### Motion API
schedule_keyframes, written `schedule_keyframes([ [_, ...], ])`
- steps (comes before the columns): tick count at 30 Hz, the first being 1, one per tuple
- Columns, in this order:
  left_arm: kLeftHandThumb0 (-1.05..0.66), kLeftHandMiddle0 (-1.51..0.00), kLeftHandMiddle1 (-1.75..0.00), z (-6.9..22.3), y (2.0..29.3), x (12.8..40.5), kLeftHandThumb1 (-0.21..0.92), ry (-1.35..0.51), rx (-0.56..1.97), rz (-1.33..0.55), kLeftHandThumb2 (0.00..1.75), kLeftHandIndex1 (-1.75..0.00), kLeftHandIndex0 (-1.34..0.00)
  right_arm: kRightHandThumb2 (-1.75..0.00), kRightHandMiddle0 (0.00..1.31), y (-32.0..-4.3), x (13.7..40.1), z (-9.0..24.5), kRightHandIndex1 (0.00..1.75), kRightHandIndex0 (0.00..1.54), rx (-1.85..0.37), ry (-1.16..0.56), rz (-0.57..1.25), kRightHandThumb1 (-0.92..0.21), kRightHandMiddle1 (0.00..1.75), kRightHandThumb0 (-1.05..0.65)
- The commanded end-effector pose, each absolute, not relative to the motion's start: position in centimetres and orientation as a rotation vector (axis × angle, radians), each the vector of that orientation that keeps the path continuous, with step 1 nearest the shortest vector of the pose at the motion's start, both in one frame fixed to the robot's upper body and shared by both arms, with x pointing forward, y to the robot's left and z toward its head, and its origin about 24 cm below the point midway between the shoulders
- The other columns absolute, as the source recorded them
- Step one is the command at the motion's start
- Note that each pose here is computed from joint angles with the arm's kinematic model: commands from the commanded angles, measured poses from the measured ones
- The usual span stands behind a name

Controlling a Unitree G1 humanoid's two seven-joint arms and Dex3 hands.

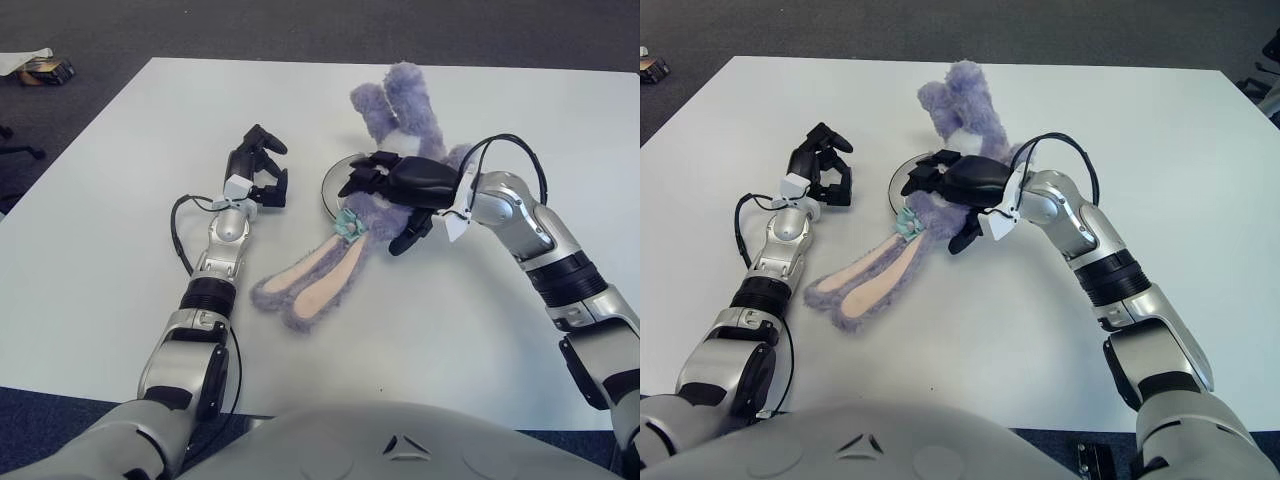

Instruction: Put the doll into the plate.

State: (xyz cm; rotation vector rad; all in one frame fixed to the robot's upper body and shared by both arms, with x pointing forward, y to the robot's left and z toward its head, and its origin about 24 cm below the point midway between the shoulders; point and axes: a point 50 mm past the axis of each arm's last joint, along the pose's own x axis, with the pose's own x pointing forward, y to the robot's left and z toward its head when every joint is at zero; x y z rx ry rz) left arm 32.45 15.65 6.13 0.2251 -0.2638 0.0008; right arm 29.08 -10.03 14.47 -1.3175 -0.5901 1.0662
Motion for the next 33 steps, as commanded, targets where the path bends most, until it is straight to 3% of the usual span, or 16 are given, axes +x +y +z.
schedule_keyframes([
  [1, -0.02, -0.76, -1.75, 2.5, 15.9, 30.6, 0.16, -0.127, 0.222, 0.003, 1.51, -1.74, -0.47, -0.27, 0.0, -10.8, 29.4, 14.0, 0.06, 0.01, -1.321, -0.542, 1.091, -0.87, 0.64, -0.92],
  [5, -0.02, -0.76, -1.75, 2.5, 15.9, 30.6, 0.16, -0.126, 0.219, 0.002, 1.51, -1.73, -0.47, -0.27, 0.0, -11.1, 29.6, 14.4, 0.06, 0.02, -1.308, -0.566, 1.104, -0.87, 0.63, -0.91],
  [14, -0.02, -0.75, -1.75, 2.5, 15.8, 30.6, 0.17, -0.123, 0.205, -0.001, 1.49, -1.71, -0.48, -0.29, 0.0, -11.7, 30.7, 15.9, 0.05, 0.01, -1.182, -0.591, 1.19, -0.92, 0.36, -0.96],
  [21, -0.02, -0.76, -1.75, 2.4, 15.8, 30.6, 0.17, -0.113, 0.204, -0.01, 1.5, -1.7, -0.49, -0.28, 0.0, -13.8, 32.7, 17.9, 0.05, 0.04, -0.864, -0.527, 1.233, -0.86, 0.36, -0.88],
  [27, -0.02, -0.77, -1.75, 2.4, 15.8, 30.6, 0.14, -0.11, 0.208, -0.006, 1.51, -1.69, -0.51, -0.51, 0.0, -14.3, 33.3, 19.1, 0.06, 0.1, -0.802, -0.5, 1.244, -0.64, 0.53, -0.81],
  [31, -0.02, -0.78, -1.75, 2.3, 15.8, 30.6, 0.14, -0.103, 0.218, -0.003, 1.52, -1.67, -0.53, -0.71, 0.0, -14.5, 33.8, 20.7, 0.08, 0.14, -0.718, -0.473, 1.261, -0.44, 0.69, -0.76],
  [33, -0.02, -0.78, -1.75, 2.2, 15.8, 30.6, 0.14, -0.099, 0.221, -0.005, 1.52, -1.67, -0.53, -0.74, 0.0, -14.9, 34.0, 21.2, 0.08, 0.14, -0.659, -0.434, 1.274, -0.4, 0.72, -0.75],
])
